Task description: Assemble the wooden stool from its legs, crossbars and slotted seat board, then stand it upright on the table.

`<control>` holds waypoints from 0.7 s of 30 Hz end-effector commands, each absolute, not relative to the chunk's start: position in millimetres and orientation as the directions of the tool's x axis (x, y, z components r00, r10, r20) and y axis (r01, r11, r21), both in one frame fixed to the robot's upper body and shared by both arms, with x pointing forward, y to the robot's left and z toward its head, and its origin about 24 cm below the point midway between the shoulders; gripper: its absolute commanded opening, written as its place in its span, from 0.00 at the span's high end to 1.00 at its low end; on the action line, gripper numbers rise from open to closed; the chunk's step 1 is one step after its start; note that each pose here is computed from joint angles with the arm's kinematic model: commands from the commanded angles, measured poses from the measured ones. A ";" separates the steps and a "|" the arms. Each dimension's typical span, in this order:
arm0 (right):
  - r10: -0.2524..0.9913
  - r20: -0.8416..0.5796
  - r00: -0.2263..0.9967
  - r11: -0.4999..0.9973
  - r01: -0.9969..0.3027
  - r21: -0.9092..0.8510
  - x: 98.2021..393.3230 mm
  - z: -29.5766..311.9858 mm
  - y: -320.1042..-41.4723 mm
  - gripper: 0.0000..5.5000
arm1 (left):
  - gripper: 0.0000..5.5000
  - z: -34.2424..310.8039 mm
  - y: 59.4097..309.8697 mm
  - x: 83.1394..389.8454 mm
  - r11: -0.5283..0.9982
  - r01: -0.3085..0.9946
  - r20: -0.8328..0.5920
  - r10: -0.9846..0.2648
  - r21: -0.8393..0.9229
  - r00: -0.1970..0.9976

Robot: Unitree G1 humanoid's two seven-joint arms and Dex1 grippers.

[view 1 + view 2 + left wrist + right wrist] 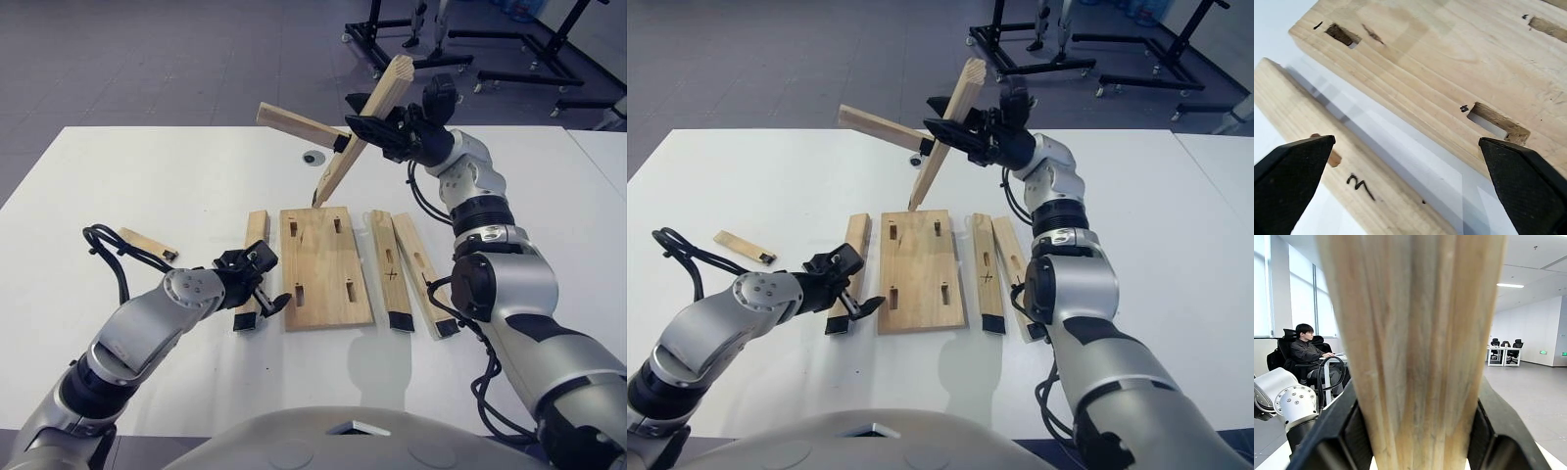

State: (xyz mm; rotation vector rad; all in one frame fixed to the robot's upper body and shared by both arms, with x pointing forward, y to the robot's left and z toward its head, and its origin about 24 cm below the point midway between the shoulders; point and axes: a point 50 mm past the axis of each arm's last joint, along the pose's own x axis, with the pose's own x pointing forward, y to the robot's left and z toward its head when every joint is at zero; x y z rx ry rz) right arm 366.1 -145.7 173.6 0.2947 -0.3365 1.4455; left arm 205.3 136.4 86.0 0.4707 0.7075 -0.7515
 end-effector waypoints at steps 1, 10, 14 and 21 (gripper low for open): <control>0.908 0.411 0.077 0.106 -0.993 -0.047 367.3 186.8 -146.9 0.63 | 0.02 77.3 153.7 209.8 0.672 0.717 -0.769 -0.354 0.186 0.532; 0.898 0.433 0.076 0.103 -0.994 -0.041 365.0 192.7 -158.7 0.63 | 0.02 108.8 166.1 233.2 0.732 0.669 -0.700 -0.411 0.128 0.584; 0.899 0.423 0.111 0.142 -0.989 -0.043 365.6 198.4 -174.2 0.63 | 0.02 141.8 163.6 243.9 0.748 0.664 -0.616 -0.513 0.021 0.598; 0.928 0.322 0.188 0.176 -0.982 0.067 355.8 155.2 -195.2 0.63 | 0.02 159.1 187.6 262.9 0.800 0.600 -0.576 -0.499 -0.018 0.647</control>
